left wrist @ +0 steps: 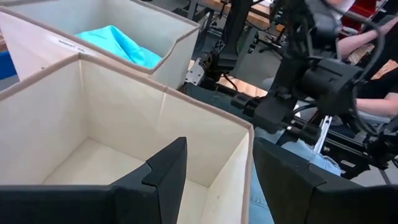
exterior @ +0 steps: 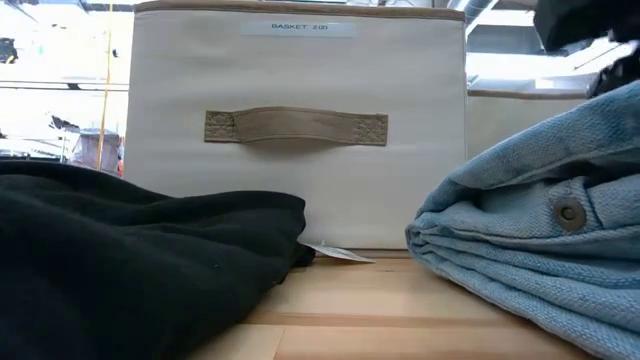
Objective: Sort clothes
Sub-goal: Put the light blue jeans in the right brown bin
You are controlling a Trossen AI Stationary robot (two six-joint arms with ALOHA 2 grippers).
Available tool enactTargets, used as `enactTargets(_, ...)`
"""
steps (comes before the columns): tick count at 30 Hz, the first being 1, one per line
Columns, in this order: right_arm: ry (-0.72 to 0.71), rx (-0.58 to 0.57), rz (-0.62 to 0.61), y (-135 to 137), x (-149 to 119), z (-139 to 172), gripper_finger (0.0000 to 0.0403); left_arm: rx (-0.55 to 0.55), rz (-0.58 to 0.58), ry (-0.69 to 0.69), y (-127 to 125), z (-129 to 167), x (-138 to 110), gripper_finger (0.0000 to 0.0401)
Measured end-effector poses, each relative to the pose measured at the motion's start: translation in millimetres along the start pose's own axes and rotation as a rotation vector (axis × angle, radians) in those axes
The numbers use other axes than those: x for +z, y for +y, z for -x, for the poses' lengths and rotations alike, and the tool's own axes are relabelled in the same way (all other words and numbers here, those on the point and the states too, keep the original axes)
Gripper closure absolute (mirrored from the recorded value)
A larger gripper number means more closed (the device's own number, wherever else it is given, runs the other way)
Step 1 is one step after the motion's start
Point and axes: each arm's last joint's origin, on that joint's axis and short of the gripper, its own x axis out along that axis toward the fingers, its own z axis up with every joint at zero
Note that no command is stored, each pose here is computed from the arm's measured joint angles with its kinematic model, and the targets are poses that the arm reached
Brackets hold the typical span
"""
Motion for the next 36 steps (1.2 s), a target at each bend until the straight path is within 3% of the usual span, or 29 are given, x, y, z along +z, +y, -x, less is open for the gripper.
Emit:
enactTargets(9,0.019,0.052,-0.007,-5,-6,-18,0.0117,0.0,-0.002,-0.003,0,0,0,0.0223)
enactTargets(23,0.034,0.021,0.059,-8,-8,-19,0.0124,0.016,-0.001,-0.01,1,0,1,0.0223)
enactTargets(27,0.04,0.01,0.08,-9,-9,-19,0.0163,0.029,0.0,-0.016,3,-1,2,0.0223)
enactTargets(36,0.117,-0.046,0.08,-7,-8,-45,0.032,0.043,-0.015,-0.02,6,-3,3,0.0223)
